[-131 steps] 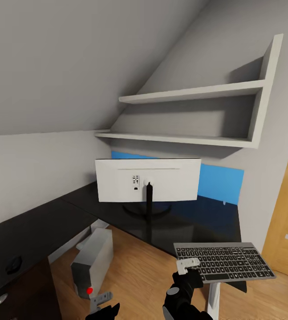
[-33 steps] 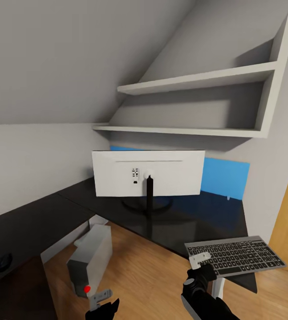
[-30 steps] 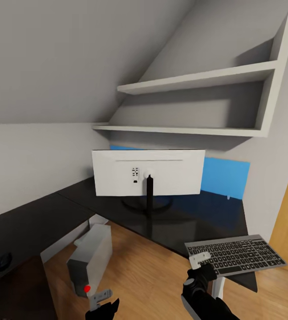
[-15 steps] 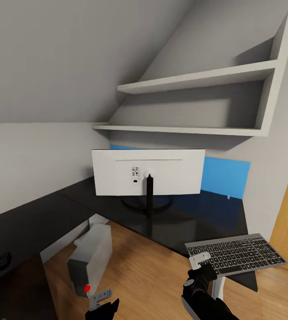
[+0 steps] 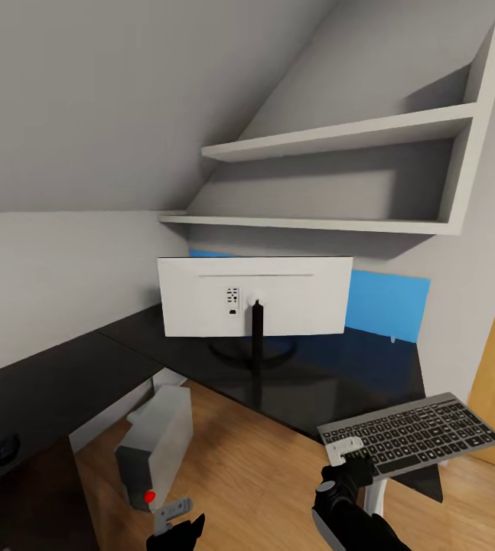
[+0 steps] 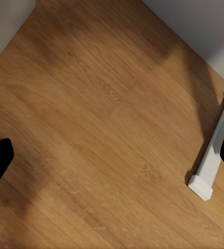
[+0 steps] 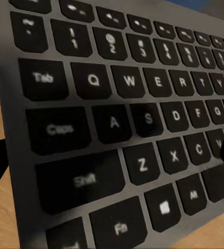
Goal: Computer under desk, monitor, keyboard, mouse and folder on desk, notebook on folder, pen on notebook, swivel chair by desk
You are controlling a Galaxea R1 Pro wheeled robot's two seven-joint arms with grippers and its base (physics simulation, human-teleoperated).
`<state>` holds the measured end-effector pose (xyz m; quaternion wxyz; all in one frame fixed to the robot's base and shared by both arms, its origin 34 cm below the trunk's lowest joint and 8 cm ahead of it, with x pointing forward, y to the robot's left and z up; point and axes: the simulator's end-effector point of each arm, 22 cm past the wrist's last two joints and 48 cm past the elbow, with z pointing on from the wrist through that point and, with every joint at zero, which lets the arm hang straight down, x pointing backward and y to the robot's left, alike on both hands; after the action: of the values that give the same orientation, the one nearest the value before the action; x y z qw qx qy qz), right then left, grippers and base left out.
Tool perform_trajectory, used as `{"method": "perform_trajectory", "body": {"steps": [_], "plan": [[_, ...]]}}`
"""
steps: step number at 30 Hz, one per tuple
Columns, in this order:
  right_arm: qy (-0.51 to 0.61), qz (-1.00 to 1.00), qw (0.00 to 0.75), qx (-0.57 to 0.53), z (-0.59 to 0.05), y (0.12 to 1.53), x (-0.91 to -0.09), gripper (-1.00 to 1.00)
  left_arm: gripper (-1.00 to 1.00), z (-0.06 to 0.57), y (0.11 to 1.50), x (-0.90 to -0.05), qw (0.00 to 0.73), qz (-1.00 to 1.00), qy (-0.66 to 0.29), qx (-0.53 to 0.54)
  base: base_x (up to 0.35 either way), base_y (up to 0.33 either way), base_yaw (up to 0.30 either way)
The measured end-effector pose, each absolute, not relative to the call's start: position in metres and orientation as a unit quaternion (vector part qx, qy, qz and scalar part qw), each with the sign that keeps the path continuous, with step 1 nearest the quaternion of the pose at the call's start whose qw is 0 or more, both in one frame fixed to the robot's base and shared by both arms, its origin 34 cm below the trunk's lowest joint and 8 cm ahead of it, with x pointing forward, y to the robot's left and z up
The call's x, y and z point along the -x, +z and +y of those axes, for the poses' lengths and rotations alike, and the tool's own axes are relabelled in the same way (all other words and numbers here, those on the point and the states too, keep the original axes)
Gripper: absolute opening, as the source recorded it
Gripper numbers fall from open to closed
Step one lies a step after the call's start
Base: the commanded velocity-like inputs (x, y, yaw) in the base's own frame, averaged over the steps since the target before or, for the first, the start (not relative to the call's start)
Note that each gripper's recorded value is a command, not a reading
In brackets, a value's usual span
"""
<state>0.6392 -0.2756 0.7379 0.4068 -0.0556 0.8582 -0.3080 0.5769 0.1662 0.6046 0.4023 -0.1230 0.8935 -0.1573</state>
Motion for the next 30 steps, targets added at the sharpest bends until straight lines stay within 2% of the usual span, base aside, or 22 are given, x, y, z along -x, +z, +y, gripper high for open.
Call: {"method": "perform_trajectory", "body": {"steps": [16, 30], "plan": [[-0.308, 0.858, 0.407, 0.056, -0.2757, 0.738, -0.6393, 1.0, 1.0, 0.166, 0.6049, -0.5771, 0.403, 0.893, -0.158, 0.125, -0.001, 0.001, 0.0], [-0.308, 0.858, 0.407, 0.057, -0.2748, 0.738, -0.6393, 1.0, 1.0, 0.1657, 0.6048, -0.5771, 0.402, 0.893, -0.159, 0.125, -0.064, 0.056, 0.0]]}}
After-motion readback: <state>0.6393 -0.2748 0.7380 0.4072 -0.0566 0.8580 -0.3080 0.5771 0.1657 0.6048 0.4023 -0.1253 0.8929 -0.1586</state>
